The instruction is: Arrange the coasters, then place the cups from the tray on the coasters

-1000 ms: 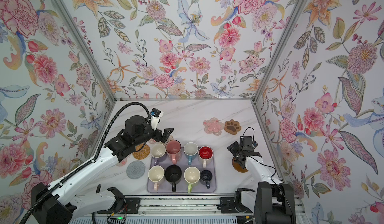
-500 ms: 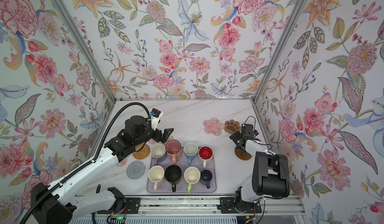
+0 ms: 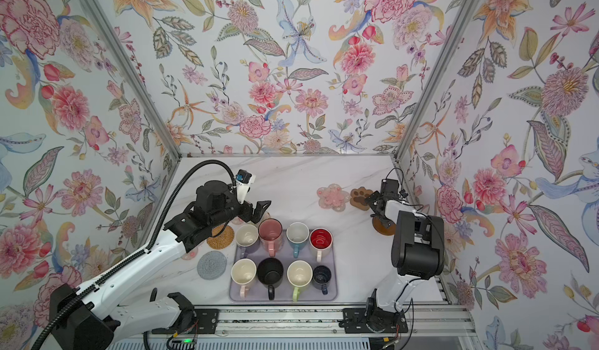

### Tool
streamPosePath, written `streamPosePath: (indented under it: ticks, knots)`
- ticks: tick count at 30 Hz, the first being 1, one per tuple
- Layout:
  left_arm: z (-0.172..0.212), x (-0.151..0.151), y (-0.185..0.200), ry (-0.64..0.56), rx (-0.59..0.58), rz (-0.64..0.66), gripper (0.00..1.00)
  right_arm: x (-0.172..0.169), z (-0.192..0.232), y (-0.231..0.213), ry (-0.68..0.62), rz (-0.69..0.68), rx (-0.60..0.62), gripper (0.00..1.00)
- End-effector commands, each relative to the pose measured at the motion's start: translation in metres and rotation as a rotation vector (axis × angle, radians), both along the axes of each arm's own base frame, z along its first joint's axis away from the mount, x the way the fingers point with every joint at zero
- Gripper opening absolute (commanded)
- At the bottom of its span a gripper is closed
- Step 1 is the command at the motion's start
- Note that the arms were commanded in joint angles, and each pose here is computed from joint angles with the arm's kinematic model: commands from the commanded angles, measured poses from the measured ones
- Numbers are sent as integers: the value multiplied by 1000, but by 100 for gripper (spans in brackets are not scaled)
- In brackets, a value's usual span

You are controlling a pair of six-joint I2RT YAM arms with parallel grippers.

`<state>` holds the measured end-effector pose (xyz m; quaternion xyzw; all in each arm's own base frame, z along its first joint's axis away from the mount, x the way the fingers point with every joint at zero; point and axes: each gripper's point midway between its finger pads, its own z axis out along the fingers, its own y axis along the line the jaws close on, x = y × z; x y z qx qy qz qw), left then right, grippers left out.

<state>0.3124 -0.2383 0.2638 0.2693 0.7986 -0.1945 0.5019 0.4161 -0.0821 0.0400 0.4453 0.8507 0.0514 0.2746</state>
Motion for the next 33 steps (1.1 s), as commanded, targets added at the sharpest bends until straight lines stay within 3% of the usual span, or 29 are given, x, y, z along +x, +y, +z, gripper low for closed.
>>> streamPosePath:
  ticks: [1, 23, 33]
  knots:
    - [-6, 0, 1, -5, 34, 5, 99, 1, -9, -12, 50, -17, -23, 99]
    - [-1, 2, 1, -16, 13, 17, 99, 67, -9, -35, 34, -20, -49, 99]
    - [14, -4, 8, -12, -97, 75, 99, 86, -6, -27, 18, 15, -47, 99]
